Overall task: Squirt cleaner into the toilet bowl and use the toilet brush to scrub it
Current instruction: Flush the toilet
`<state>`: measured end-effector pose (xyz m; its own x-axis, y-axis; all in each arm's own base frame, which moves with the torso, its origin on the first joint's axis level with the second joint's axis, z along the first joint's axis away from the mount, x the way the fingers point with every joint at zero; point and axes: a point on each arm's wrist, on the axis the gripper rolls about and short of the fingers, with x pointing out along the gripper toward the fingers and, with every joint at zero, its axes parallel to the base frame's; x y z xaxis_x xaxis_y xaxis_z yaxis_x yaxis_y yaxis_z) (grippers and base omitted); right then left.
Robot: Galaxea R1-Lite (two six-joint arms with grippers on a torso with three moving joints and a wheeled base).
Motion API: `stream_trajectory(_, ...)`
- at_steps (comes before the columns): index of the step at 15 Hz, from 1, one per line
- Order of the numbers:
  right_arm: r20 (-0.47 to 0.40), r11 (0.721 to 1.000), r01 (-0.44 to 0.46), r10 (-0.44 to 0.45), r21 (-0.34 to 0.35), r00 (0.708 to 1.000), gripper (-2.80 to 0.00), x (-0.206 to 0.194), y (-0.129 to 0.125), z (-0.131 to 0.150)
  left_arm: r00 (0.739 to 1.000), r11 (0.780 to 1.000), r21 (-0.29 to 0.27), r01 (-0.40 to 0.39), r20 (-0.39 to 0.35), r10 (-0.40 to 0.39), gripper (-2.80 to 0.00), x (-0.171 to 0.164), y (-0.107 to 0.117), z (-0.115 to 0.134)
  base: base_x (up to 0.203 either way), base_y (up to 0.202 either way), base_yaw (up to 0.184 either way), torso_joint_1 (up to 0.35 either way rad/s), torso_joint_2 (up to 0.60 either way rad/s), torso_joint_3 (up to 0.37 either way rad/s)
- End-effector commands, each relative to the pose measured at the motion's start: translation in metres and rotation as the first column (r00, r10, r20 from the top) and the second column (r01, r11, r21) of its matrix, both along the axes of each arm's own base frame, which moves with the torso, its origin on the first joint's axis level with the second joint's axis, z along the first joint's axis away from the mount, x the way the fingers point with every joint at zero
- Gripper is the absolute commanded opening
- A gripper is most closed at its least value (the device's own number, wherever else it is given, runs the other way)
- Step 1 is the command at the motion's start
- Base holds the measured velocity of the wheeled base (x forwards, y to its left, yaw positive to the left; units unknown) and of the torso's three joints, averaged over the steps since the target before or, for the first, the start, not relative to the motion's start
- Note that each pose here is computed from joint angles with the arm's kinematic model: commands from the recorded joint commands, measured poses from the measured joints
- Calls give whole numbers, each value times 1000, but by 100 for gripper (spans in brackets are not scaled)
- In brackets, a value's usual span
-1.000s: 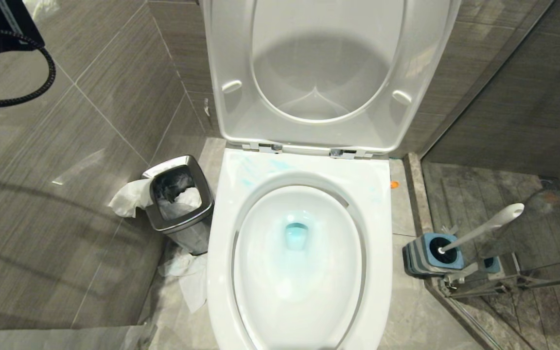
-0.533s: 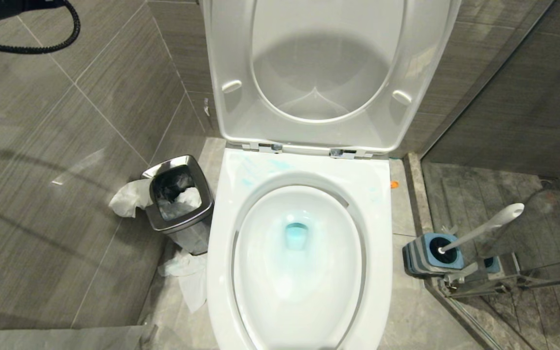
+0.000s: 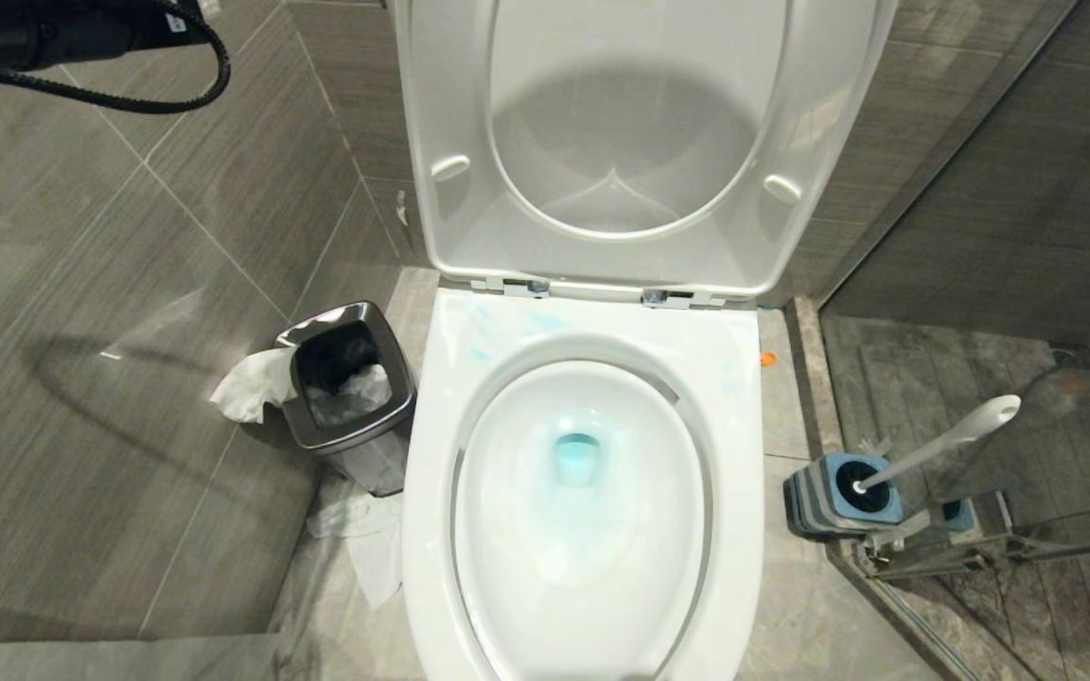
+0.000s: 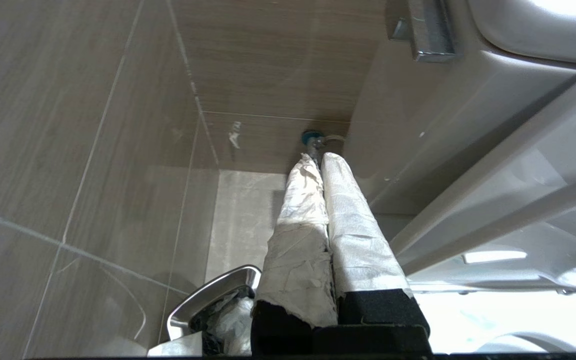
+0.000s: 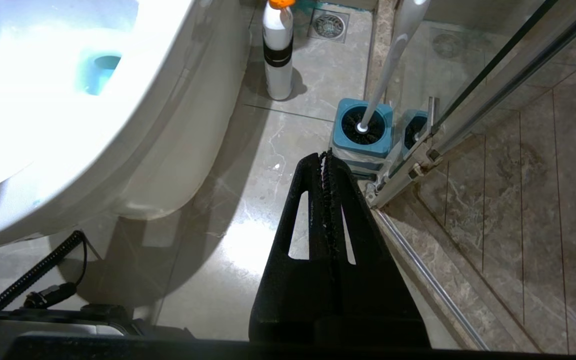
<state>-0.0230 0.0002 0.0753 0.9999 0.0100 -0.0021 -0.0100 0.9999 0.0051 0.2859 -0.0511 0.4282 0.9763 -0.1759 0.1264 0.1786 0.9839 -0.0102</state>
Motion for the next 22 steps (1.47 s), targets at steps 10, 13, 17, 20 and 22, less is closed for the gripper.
stream_trajectory(10, -1, 1000, -1, 1, -1, 1000, -280, 0, 0, 0, 942, 997, -77, 5, 334, 21, -280, -5, -11, 30, 0, 0, 0, 0, 1, -15)
stream_trajectory(13, -1, 1000, -1, 1, -1, 1000, -280, 0, 0, 0, 895, 995, -102, 15, 444, 32, -280, -4, -11, 38, 0, 0, 0, 6, -1, -108)
stream_trajectory(17, -1, 1000, -1, 1, -1, 1000, -280, 0, 0, 0, 859, 993, -118, 19, 510, 44, -280, -9, -10, 44, 0, 0, 0, 1, 1, -7)
stream_trajectory(20, -2, 1000, -1, 1, -1, 1000, -280, 0, 0, 0, 854, 992, -122, 22, 518, 45, -280, -12, -10, 46, 0, 0, 0, 0, 0, 0)
stream_trajectory(22, -1, 1000, -1, 1, -1, 1000, -280, 0, 0, 0, 856, 992, -120, 34, 515, 33, -280, -12, -13, 46, 0, 0, 0, 0, 0, 0)
